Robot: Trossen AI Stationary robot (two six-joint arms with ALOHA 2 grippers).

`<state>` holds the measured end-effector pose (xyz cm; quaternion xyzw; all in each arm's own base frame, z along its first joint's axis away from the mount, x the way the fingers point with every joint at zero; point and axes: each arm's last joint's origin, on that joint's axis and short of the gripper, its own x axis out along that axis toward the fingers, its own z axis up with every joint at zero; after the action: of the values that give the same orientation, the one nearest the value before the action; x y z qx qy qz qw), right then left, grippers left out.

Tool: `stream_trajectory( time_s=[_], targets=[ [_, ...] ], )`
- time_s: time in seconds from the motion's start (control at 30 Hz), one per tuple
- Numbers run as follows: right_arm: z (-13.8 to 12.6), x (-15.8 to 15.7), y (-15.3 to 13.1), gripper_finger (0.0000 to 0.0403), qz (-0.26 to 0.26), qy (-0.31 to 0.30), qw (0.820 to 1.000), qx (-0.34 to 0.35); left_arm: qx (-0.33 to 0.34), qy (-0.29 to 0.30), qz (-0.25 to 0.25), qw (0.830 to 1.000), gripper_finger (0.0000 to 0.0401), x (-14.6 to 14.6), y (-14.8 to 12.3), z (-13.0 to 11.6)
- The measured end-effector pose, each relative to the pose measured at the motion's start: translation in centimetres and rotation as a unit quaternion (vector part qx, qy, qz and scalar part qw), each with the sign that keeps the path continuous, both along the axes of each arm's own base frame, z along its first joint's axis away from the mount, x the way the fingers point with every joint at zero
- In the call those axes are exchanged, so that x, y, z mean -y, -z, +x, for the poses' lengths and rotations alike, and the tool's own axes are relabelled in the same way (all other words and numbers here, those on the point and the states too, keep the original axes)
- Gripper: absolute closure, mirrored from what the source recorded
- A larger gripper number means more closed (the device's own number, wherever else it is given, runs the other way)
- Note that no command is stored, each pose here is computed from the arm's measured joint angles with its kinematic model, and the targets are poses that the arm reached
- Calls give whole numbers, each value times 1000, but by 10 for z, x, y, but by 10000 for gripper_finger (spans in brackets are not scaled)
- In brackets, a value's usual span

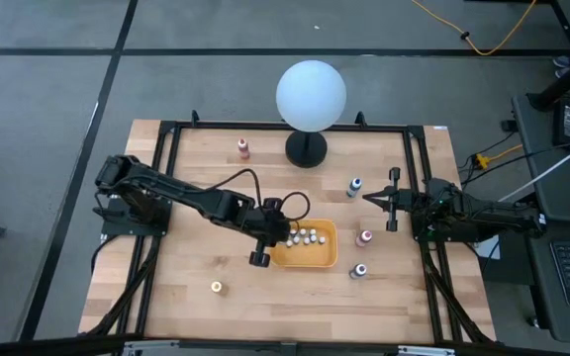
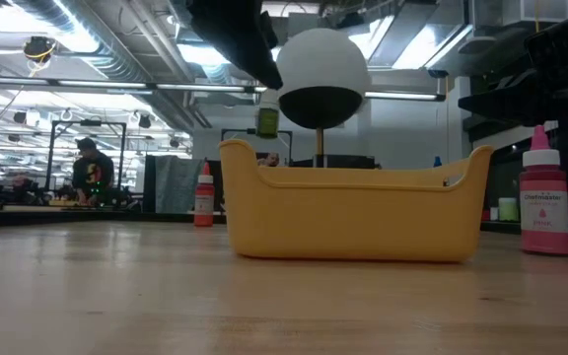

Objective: Pick & Place food coloring
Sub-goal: Put the small green food coloring bottle into the yellow bin

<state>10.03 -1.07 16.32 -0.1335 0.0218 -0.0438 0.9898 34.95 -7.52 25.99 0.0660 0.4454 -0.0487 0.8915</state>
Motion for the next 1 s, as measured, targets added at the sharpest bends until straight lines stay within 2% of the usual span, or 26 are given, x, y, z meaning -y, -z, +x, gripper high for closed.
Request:
stream_trajectory(
  time_s=[0.17, 0.53, 0.83, 1.0],
  targets=[
    [0, 0, 0, 386, 0, 0, 1000, 0, 7, 3, 3, 1000, 398, 2, 7, 7],
    [0, 0, 0, 386, 0, 0, 1000, 0, -24, 16, 2, 1000, 398, 5, 32, 18],
    [0, 0, 0, 386, 0, 0, 1000, 0, -38, 14, 11, 999, 398, 3, 37, 18],
    [0, 0, 0, 386, 0, 0, 1000, 0, -41, 9, 13, 999, 398, -1, 55, 14]
  ],
)
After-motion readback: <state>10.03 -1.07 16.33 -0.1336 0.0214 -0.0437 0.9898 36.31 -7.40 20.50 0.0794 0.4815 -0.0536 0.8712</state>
